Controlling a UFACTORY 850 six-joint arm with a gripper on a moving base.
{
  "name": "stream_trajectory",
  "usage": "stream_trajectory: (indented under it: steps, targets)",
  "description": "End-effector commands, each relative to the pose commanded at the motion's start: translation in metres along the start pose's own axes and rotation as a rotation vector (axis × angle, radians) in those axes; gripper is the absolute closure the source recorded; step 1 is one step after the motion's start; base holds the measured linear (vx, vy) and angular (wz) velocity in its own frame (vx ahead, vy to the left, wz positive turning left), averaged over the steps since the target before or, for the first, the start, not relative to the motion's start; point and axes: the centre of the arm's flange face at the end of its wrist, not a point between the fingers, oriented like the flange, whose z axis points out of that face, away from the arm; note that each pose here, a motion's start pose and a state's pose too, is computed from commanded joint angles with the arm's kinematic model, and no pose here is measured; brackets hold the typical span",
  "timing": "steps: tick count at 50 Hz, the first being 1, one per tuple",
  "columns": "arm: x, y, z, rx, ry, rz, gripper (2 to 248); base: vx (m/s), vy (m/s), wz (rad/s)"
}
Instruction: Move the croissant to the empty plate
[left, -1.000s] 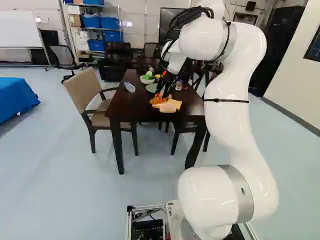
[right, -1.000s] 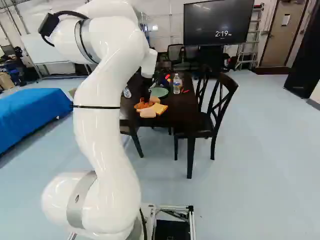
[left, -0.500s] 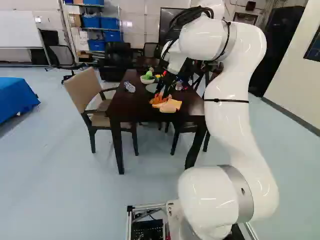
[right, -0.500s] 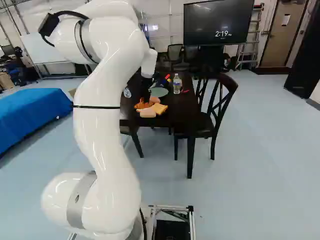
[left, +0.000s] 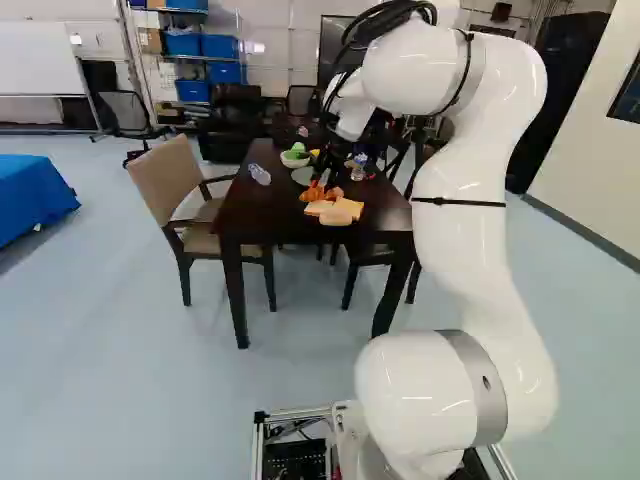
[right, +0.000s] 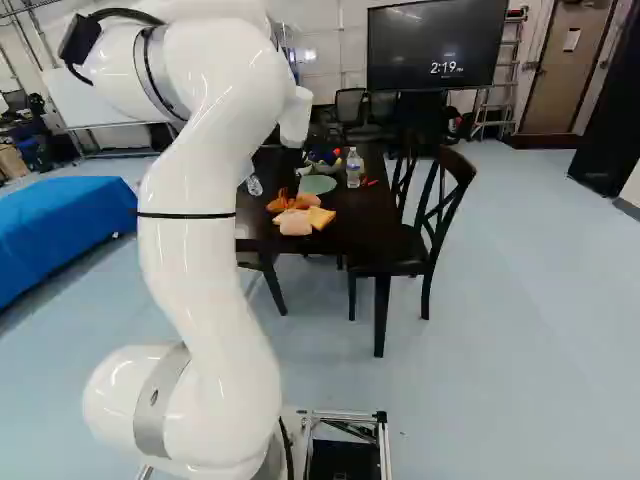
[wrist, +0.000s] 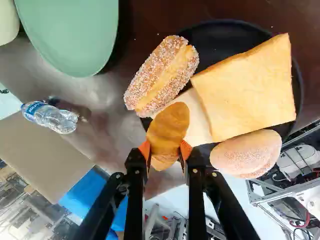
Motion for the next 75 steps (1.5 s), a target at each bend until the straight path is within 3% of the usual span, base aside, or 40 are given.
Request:
stream_trajectory:
  steps: [28, 42, 75]
  targets:
    - [-0.014, -0.004, -0.041, 0.046, 0.036, -0.018, 158, 0.000, 0.000, 0.000]
    - [-0.014, -0.004, -0.041, 0.046, 0.036, -0.018, 158, 0.000, 0.000, 0.000]
    - [-0.004, -0.037, -0.086, 0.134, 0.106, -0.052, 158, 0.000, 0.000, 0.000]
